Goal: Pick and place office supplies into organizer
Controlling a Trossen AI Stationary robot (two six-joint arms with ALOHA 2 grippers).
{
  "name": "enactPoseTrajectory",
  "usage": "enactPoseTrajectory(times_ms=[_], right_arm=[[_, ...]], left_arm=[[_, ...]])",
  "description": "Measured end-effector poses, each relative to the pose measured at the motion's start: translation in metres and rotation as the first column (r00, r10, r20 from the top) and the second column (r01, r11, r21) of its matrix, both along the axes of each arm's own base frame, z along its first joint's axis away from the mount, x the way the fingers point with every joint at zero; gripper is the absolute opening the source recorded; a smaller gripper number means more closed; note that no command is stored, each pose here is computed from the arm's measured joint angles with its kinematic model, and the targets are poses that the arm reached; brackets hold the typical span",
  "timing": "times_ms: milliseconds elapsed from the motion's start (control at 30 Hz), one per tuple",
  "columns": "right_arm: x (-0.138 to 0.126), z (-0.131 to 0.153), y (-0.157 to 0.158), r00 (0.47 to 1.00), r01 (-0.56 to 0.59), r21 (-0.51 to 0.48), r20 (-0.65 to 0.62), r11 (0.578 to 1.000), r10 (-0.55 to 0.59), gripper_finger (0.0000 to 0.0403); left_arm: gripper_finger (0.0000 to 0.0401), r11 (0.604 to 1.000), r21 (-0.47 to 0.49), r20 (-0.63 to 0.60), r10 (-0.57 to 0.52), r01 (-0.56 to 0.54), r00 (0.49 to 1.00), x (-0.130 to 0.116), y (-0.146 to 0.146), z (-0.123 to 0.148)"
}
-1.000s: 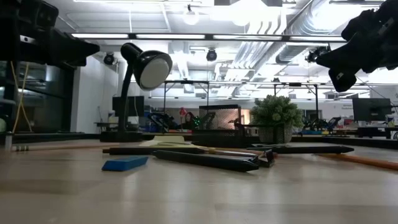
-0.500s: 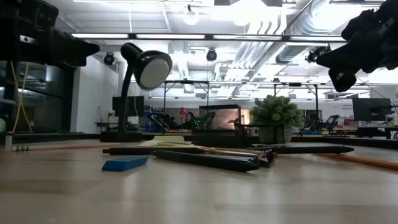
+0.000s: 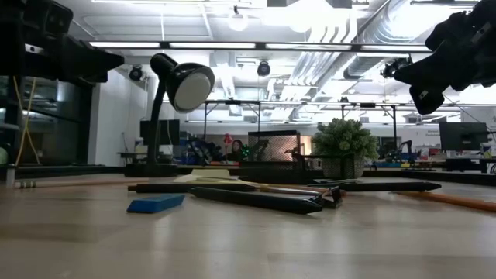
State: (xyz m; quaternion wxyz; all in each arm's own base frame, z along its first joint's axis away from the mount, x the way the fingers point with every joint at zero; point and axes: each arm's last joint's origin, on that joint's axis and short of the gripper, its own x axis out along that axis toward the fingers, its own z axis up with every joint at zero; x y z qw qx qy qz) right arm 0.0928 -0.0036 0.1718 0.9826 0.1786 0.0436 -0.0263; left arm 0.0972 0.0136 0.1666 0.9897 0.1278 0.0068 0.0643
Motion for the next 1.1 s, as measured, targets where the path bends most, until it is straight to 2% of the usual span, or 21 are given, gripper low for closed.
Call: enactPoseTrajectory(times_ms=[1100], right_arm=[[0.0000,-0.0001,0.0000,1.000,0.000,0.000,0.000,1.000,0.000,0.0000]], left_arm=[[0.0001,1.000,0.000,0.000,0.020,-0.020,1.000,-0.0001,0.0006,0.0000]])
